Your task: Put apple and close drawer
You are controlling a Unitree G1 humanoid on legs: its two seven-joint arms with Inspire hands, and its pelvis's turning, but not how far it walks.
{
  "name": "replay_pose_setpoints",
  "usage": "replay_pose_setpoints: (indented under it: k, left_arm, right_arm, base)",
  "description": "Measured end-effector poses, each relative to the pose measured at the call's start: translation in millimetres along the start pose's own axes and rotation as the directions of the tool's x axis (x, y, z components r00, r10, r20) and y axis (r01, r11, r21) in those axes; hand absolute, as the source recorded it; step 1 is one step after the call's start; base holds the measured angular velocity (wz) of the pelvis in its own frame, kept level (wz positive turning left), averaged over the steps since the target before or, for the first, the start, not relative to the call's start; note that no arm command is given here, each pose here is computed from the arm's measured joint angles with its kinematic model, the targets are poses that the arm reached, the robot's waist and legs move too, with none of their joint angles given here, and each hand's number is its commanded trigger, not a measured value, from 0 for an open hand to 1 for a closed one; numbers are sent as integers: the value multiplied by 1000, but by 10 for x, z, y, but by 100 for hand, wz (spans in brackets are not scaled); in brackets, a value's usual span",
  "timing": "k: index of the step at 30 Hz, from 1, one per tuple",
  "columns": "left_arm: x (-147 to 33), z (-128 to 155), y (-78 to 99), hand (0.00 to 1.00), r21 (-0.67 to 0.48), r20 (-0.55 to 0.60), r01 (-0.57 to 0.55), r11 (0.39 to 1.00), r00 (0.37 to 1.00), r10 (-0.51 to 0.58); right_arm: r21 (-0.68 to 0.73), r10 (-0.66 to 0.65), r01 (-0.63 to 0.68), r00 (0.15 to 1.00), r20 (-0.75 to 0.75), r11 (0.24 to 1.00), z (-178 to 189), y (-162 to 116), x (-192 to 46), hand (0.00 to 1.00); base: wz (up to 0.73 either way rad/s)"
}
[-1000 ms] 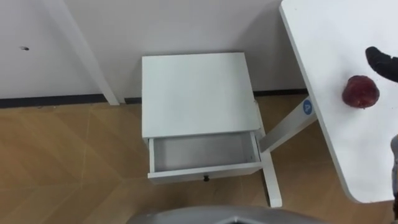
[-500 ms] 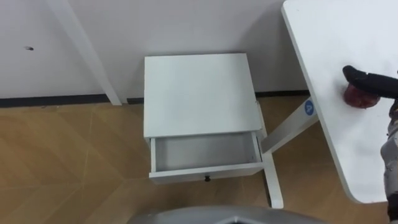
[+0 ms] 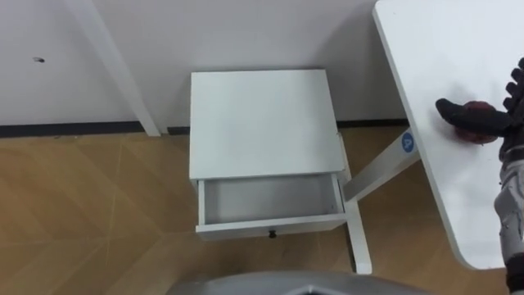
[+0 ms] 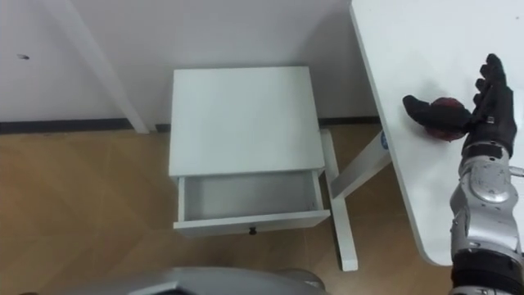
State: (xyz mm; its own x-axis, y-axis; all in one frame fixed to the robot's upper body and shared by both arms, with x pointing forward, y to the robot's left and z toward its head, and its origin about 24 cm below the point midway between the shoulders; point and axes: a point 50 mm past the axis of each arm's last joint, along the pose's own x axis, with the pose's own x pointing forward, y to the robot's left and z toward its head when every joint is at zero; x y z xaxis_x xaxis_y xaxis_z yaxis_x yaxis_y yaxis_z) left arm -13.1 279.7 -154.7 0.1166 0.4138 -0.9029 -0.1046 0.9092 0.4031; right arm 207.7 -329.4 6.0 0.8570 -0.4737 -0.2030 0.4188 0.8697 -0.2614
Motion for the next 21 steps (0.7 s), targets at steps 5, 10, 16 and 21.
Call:
replay_pose_setpoints:
  k: [5, 10, 16, 21]
  left_arm:
    - [1, 3, 8, 0, 1, 1, -2, 1000, 1000, 2]
    - [1, 3, 8, 0, 1, 2, -2, 1000, 1000, 2]
    - [6, 33, 6, 0, 0, 8, -2, 1000, 1000, 2]
    - [14, 89, 13, 0, 5, 27, -4, 1000, 1000, 4]
  right_arm:
    - [-10, 19, -19, 1000, -20, 1000, -47, 20, -5, 0]
    - [-51, 19, -21, 999, -41, 998, -104, 12, -10, 0]
    - [-95, 61, -65, 997, -48, 993, -122, 58, -15, 0]
    - [-165, 86, -93, 995, -50, 982, -125, 83, -18, 0]
  base:
    - [0]
    - [0]
    - [0]
    - [0]
